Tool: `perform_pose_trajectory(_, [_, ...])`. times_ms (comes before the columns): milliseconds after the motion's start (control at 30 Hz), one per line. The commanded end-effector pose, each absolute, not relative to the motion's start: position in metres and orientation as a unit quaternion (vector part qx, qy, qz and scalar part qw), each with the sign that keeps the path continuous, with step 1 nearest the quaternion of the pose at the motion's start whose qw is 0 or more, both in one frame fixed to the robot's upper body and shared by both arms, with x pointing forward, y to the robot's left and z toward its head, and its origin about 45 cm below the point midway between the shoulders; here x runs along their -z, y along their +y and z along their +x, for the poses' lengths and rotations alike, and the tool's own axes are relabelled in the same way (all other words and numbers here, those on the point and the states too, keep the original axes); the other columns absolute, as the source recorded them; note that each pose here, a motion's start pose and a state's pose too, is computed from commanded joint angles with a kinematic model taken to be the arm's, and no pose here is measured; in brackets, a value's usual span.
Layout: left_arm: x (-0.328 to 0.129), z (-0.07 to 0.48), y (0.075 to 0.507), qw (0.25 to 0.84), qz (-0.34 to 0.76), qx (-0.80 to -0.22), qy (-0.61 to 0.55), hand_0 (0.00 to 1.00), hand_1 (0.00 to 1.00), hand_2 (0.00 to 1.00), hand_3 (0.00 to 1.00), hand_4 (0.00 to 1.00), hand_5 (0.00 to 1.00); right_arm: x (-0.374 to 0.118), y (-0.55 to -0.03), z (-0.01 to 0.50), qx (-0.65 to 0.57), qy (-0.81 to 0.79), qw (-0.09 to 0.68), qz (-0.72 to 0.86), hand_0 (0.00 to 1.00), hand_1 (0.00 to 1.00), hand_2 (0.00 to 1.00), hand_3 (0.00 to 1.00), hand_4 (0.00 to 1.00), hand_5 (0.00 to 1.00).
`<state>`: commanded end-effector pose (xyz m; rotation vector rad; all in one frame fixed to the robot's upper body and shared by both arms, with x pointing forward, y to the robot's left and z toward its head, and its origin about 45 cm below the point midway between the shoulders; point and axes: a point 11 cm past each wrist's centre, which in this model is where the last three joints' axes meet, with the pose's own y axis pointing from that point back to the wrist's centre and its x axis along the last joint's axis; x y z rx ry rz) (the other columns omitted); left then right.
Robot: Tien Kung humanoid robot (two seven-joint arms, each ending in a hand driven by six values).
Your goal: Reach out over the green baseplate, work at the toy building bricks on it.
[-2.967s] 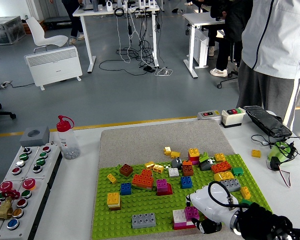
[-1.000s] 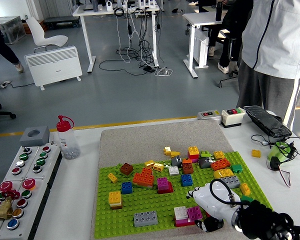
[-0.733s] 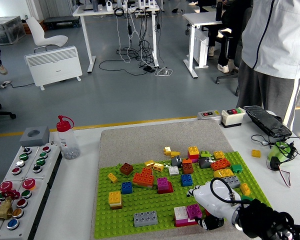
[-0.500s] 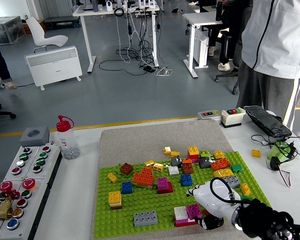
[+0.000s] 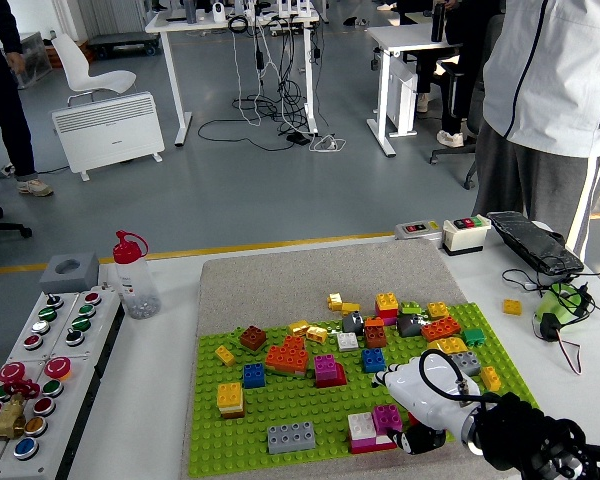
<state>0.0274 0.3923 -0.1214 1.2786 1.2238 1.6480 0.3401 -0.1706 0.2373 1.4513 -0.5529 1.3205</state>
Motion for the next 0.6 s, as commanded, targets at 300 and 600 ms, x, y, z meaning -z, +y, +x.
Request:
perform_pose_trajectory(300, [0.121, 0.027, 0.392, 0.354, 0.495, -0.637, 0.473, 0.728, 0.776, 0.788, 0.674, 0.479, 0.998, -0.238, -0.169, 0.337, -0.552, -0.228, 0.522, 0.609, 0.192, 0.384, 0.789, 0.807, 0.708, 0.417])
perform_pose_trajectory(600, [0.122, 0.025, 0.392, 0.353, 0.496, -0.636, 0.474, 0.728, 0.776, 0.788, 0.674, 0.479, 0.998, -0.245, -0.165, 0.329, -0.555, -0.229, 0.511, 0.616, 0.192, 0.385, 0.789, 0.806, 0.708, 0.416])
